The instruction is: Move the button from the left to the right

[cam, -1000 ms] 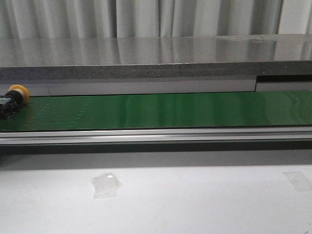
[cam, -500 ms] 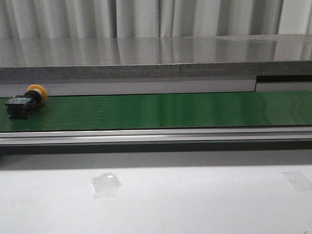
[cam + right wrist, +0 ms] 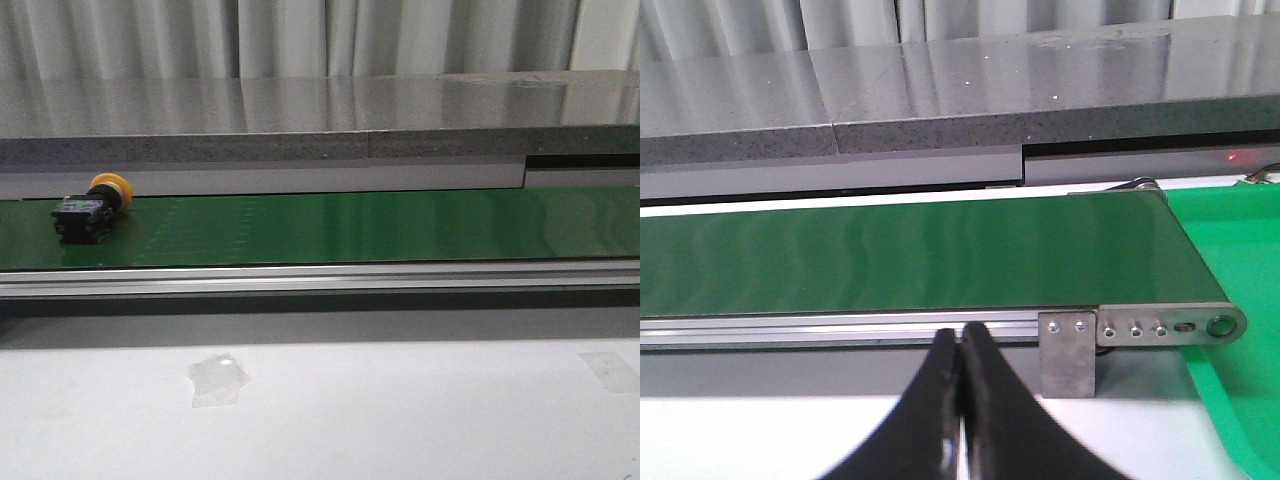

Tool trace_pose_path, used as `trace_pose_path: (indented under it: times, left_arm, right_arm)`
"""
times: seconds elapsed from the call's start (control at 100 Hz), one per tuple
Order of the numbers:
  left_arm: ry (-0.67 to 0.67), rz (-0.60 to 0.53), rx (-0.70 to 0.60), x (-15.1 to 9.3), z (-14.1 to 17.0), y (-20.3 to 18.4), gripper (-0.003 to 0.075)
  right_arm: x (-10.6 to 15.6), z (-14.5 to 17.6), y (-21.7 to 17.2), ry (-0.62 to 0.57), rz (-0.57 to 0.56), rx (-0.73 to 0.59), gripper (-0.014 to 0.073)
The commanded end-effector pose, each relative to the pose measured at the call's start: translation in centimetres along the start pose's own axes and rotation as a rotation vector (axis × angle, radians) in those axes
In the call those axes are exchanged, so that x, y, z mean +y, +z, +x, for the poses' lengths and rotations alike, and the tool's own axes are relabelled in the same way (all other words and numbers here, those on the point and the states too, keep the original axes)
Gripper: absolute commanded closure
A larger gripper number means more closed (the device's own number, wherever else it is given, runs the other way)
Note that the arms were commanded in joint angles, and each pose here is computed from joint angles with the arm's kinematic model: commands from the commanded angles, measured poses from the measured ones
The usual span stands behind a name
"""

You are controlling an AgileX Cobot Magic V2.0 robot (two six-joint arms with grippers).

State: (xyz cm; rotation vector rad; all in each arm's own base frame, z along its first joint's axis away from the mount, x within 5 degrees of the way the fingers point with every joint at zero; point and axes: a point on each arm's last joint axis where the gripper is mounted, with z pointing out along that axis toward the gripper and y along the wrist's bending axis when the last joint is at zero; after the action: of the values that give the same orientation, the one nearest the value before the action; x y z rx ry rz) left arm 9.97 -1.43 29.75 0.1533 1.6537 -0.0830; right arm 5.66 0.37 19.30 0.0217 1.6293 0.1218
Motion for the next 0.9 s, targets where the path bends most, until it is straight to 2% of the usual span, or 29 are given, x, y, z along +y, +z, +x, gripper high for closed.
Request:
trace_pose_path:
  times: [0.0, 0.18, 0.28, 0.35, 0.59, 0.89]
  left_arm:
    - [-0.02, -0.034, -0.108, 0.32, -1.48, -0.19, 0.0209]
    - [-0.02, -0.033, -0.106, 0.32, -1.47, -0.19, 0.0211]
    - [-0.02, -0.034, -0.108, 0.32, -1.48, -0.19, 0.027]
    - [-0.02, -0.034, -0.108, 0.32, -1.48, -0.19, 0.0358]
    - [-0.02, -0.034, -0.108, 0.32, -1.48, -0.19, 0.0743]
    - [-0.02, -0.034, -0.108, 0.32, -1.48, -0.19, 0.074]
  right_arm:
    - [0.13, -1.39, -0.29, -0.013, -0.011, -0.121, 0.0663]
    - [0.13, -1.39, -0.29, -0.013, -0.011, -0.121, 0.0663]
    - [0.13, -1.39, -0.29, -0.013, -0.011, -0.121, 0.0663]
    - [0.13, -1.39, -0.29, -0.013, -0.011, -0.121, 0.0663]
    - [0.13, -1.39, -0.29, -0.013, -0.011, -0.121, 0.0663]
    - [0.14, -1.48, -0.31, -0.013, -0.012, -0.13, 0.0663]
